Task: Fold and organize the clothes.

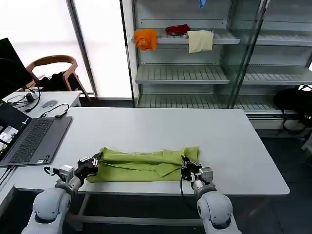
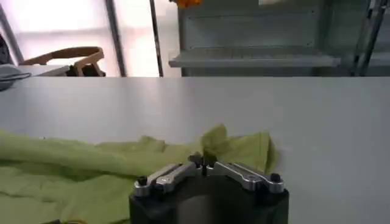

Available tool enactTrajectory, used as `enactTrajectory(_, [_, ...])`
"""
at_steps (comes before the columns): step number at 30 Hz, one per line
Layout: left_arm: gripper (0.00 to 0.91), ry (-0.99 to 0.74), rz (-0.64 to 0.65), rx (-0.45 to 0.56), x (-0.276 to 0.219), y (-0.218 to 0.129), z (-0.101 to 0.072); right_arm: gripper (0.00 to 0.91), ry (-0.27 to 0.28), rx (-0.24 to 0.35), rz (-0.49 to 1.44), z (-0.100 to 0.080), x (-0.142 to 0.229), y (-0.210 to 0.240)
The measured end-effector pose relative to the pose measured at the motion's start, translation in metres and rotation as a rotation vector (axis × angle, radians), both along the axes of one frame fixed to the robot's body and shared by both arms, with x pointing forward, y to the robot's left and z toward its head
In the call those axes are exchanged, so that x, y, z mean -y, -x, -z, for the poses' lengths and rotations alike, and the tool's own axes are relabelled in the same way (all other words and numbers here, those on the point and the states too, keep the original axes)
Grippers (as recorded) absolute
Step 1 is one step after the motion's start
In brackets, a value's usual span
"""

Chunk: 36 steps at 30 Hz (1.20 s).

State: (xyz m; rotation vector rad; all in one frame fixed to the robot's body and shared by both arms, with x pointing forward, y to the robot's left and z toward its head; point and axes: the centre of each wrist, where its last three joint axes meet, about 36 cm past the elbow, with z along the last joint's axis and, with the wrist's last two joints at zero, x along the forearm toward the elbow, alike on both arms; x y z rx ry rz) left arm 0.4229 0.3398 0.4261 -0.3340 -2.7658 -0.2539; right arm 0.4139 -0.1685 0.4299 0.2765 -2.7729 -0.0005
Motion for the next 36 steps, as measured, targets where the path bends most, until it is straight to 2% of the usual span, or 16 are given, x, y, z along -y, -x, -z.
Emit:
enactTrajectory(6, [0.907,-0.028,-0.008,0.005,0.007,0.005,0.001,0.907,0.053,0.003,0.034,0.002,0.004,0.002])
enactTrajectory(12, [0.907,-0.041,-0.033,0.016,0.012,0.010,0.000,0.907,0.113,0.031,0.069,-0.002,0.013,0.002])
enactTrajectory(17, [0.907,-0.031,-0.068,0.040,0.014,0.016,-0.005,0.907,0.123,0.076,0.087,-0.010,0.022,0.001])
enactTrajectory(22, [0.907,0.017,-0.106,0.055,0.018,0.026,-0.006,0.907,0.043,0.159,0.101,-0.025,0.036,-0.003])
enactTrajectory(28, [0.907,0.083,-0.159,0.032,0.028,0.037,0.006,0.907,-0.056,0.248,0.123,-0.048,0.044,-0.009])
enactTrajectory(36, [0.907,0.173,-0.233,0.020,0.040,0.034,0.014,0.907,-0.104,0.287,0.142,-0.059,0.048,-0.008])
